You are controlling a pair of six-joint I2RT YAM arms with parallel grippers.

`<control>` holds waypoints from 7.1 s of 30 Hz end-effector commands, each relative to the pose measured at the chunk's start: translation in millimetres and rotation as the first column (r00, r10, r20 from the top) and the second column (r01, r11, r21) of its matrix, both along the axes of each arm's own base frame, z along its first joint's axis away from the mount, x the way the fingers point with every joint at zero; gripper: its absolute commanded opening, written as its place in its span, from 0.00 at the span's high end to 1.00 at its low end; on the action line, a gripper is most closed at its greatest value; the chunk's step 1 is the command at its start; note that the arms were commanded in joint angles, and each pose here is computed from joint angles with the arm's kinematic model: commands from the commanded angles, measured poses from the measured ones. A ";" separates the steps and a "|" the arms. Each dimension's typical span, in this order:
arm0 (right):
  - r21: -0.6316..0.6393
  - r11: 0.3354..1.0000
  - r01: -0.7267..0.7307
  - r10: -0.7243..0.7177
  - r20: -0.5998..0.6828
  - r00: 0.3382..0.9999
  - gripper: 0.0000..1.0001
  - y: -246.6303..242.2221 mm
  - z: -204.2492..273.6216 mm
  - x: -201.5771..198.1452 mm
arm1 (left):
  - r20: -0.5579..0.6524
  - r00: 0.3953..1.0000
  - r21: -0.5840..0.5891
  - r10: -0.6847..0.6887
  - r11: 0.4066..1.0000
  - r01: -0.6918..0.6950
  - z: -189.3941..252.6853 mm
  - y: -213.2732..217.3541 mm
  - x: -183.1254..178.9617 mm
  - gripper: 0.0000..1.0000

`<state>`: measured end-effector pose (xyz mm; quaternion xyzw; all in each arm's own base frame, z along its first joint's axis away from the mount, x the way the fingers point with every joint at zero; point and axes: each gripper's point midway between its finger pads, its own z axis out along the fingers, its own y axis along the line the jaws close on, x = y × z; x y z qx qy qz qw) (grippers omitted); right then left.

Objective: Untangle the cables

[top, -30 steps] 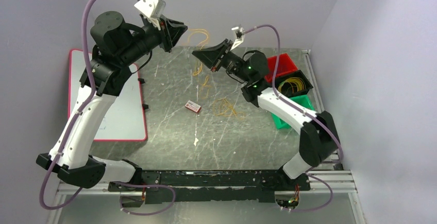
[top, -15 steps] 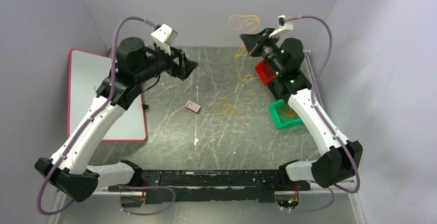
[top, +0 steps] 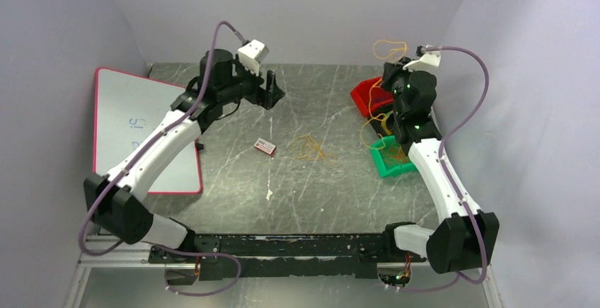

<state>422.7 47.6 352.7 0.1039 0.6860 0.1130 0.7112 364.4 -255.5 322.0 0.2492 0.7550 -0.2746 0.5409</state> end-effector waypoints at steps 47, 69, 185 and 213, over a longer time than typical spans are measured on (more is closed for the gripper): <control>-0.119 0.859 0.498 -0.504 -0.026 0.863 1.00 -174.1 -136.2 56.6 | -0.033 0.961 0.091 0.276 0.958 -0.272 -71.1 32.0 60.5 0.04; -0.022 0.855 0.518 -0.518 0.003 0.855 1.00 -177.7 -68.4 73.6 | -0.064 0.962 0.122 0.265 0.959 -0.256 -83.7 30.4 61.0 0.05; -0.178 0.885 0.430 -0.451 -0.557 0.697 0.51 -182.4 -204.5 48.3 | -0.076 0.962 0.120 0.262 0.960 -0.252 -83.4 39.8 61.2 0.07; 0.011 0.951 0.310 -0.202 -0.737 0.645 0.73 -147.3 -299.9 45.5 | -0.079 0.963 0.118 0.259 0.961 -0.249 -83.5 40.2 60.4 0.07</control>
